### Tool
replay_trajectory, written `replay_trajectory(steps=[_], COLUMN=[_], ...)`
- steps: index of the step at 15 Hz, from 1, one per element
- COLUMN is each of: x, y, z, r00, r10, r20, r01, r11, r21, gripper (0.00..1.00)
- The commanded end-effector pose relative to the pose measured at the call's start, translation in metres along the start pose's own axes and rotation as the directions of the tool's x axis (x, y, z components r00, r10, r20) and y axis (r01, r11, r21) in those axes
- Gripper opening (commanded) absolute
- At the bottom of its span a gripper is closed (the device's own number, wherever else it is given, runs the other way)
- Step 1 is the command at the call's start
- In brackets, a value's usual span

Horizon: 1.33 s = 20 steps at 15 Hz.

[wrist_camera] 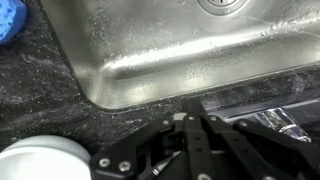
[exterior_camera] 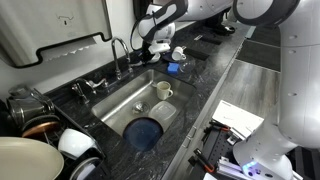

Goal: Push the faucet handle on the right to close the faucet

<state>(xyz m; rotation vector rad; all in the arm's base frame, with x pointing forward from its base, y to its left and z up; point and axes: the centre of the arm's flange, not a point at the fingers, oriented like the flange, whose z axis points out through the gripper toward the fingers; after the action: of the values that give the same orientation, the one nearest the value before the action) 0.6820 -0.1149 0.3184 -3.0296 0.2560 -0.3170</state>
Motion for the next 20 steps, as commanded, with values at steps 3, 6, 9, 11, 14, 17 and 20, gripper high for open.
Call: replay_trajectory(steps=[3, 6, 9, 11, 14, 17, 20], x=[0.023, 0.034, 0.044, 0.048, 0.054, 0.057, 0.055], y=[-0.011, -0.014, -0.011, -0.009, -0.005, 0.008, 0.018], z=[0.022, 0.024, 0.026, 0.028, 0.029, 0.03, 0.029], r00=[0.992, 0.977, 0.963, 0.957, 0.947, 0.94, 0.945], r10=[0.03, 0.046, 0.061, 0.073, 0.093, 0.109, 0.117], r20=[-0.119, -0.207, -0.261, -0.282, -0.309, -0.322, -0.306], r01=[-0.034, -0.059, -0.087, -0.106, -0.137, -0.161, -0.159], r11=[0.999, 0.997, 0.992, 0.989, 0.983, 0.977, 0.98], r21=[-0.024, -0.058, -0.088, -0.107, -0.124, -0.141, -0.117], gripper=[0.0, 0.0, 0.0, 0.0, 0.0, 0.0, 0.0])
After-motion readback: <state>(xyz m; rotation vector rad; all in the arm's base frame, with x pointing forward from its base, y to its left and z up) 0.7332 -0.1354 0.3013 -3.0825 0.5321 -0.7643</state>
